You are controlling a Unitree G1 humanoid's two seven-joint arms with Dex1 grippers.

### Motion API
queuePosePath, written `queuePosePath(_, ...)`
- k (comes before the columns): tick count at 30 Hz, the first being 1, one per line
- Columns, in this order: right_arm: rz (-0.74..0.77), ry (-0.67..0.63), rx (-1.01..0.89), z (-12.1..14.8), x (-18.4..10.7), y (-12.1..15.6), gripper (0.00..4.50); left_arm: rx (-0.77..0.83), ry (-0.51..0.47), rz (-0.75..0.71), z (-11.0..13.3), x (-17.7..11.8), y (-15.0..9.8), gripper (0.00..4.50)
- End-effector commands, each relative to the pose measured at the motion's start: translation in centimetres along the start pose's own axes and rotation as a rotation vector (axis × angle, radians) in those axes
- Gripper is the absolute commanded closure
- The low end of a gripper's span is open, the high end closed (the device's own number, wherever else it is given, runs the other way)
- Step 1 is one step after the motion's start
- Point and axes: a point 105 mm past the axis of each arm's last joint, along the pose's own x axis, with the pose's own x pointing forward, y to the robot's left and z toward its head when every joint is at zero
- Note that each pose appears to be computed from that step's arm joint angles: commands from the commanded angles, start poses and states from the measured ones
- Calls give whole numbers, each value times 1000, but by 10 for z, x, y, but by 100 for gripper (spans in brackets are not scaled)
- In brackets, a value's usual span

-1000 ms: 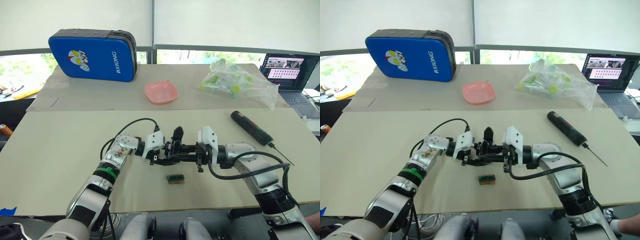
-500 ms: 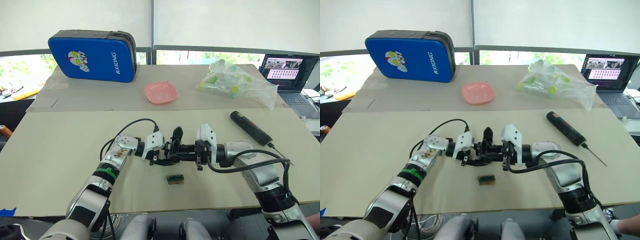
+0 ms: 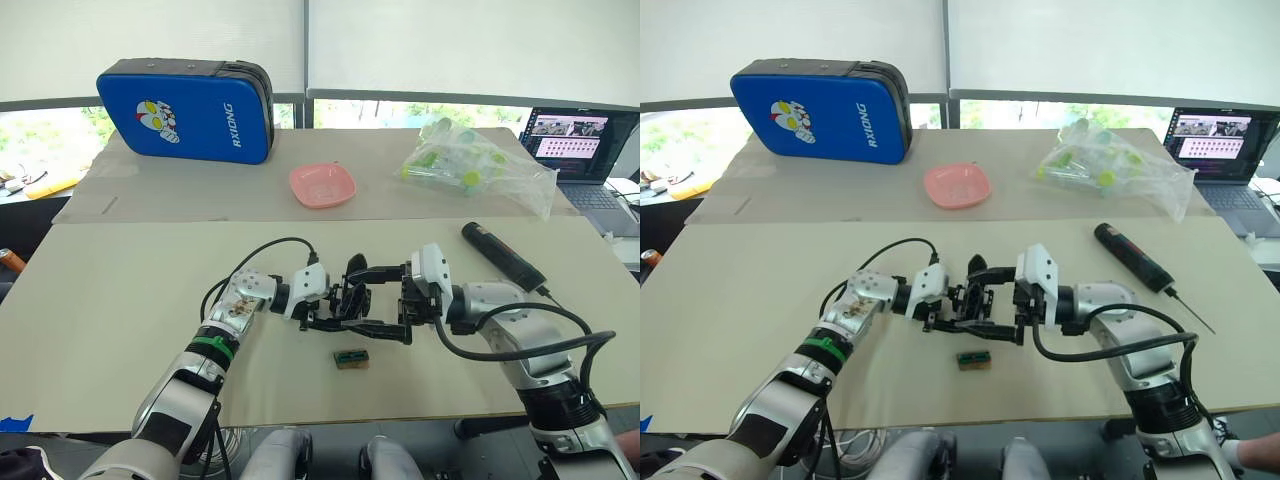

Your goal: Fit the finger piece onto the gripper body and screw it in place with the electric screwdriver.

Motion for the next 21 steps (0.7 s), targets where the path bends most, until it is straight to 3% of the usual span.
queuePosePath(1, 17, -97, -77, 28, -6, 4, 1, -54, 49, -1, -19, -1, -6, 219)
queuePosePath(3, 12, -129, -97, 35, -8, 5, 1, -80, 39, 25, -19, -1, -3, 219)
queuePosePath(5, 13, -141, -109, 40, -10, 7, 0, -85, 39, 32, -19, -2, -2, 117)
queuePosePath(8, 11, -158, -126, 47, -14, 10, 0, -71, 30, 56, -18, -5, 1, 5)
queuePosePath(14, -78, -176, -157, 63, -36, 18, 0, -86, 23, 87, -23, -36, 0, 5)
queuePosePath(21, -420, -100, -138, 58, -103, 16, 0, -174, -67, 79, -11, -96, -24, 5)
